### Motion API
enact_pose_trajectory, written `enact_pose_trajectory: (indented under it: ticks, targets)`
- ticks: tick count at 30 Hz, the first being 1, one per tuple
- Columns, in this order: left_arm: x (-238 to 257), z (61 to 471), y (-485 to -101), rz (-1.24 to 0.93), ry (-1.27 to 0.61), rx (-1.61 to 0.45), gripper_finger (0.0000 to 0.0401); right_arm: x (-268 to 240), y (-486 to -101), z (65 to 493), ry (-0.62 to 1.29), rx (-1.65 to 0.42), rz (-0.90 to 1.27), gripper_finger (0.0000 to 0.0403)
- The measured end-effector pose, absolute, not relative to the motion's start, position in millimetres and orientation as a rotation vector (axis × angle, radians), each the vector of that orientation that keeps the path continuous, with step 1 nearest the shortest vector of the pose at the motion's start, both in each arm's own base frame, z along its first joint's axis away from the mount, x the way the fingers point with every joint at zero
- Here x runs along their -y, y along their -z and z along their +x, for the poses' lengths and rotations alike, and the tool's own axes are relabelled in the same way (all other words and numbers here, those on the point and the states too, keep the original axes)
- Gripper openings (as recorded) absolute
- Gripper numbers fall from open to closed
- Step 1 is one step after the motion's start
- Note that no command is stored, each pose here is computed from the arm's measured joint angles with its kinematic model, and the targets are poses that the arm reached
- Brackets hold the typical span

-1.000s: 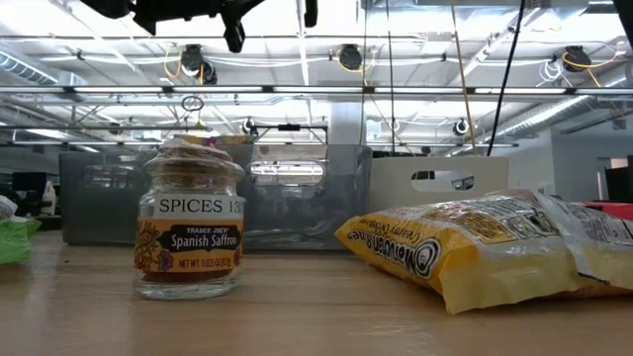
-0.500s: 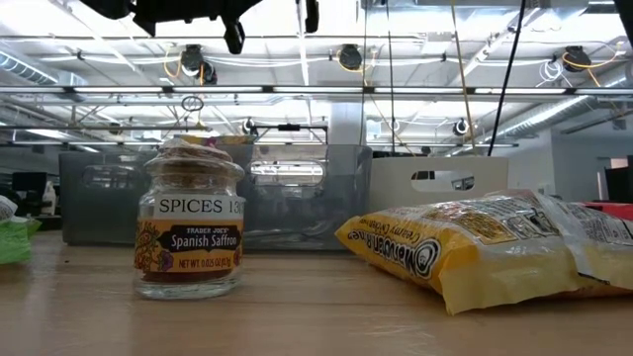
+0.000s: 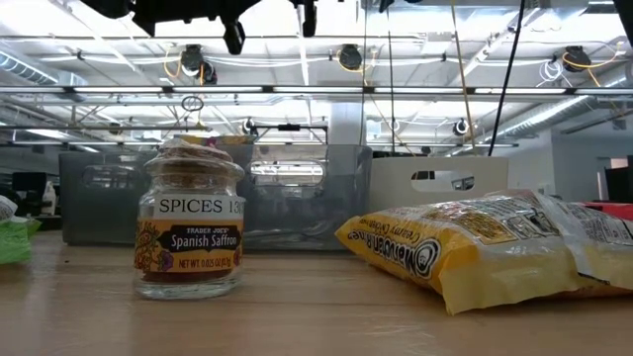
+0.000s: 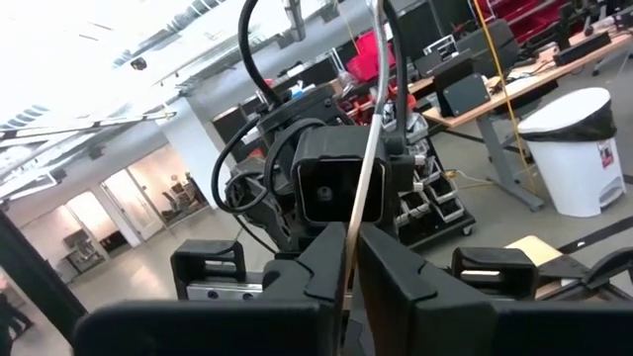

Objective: Pick & Place Food Item
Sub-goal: Put the orange spoon into the right gray bin

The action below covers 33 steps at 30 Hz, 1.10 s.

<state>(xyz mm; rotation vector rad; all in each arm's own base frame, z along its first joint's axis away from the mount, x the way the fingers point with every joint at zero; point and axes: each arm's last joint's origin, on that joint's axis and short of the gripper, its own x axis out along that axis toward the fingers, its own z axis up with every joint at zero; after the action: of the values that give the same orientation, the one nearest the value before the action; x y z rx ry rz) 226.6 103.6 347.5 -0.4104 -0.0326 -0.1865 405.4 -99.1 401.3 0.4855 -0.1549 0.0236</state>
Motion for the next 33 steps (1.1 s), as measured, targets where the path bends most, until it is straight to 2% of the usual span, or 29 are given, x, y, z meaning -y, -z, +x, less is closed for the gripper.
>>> enact_pose_trajectory:
  ticks: [19, 33]
  targets:
    - [-101.8, 227.3, -347.6, -0.401, 0.203, 0.026, 0.0005, 98.4, -402.0, 405.6, -0.034, 0.165, 0.453, 0.0076]
    - [-93.0, 230.3, -345.4, -0.406, 0.278, -0.012, 0.0005, 133.6, -415.1, 391.9, -0.02, 0.315, 0.552, 0.0209]
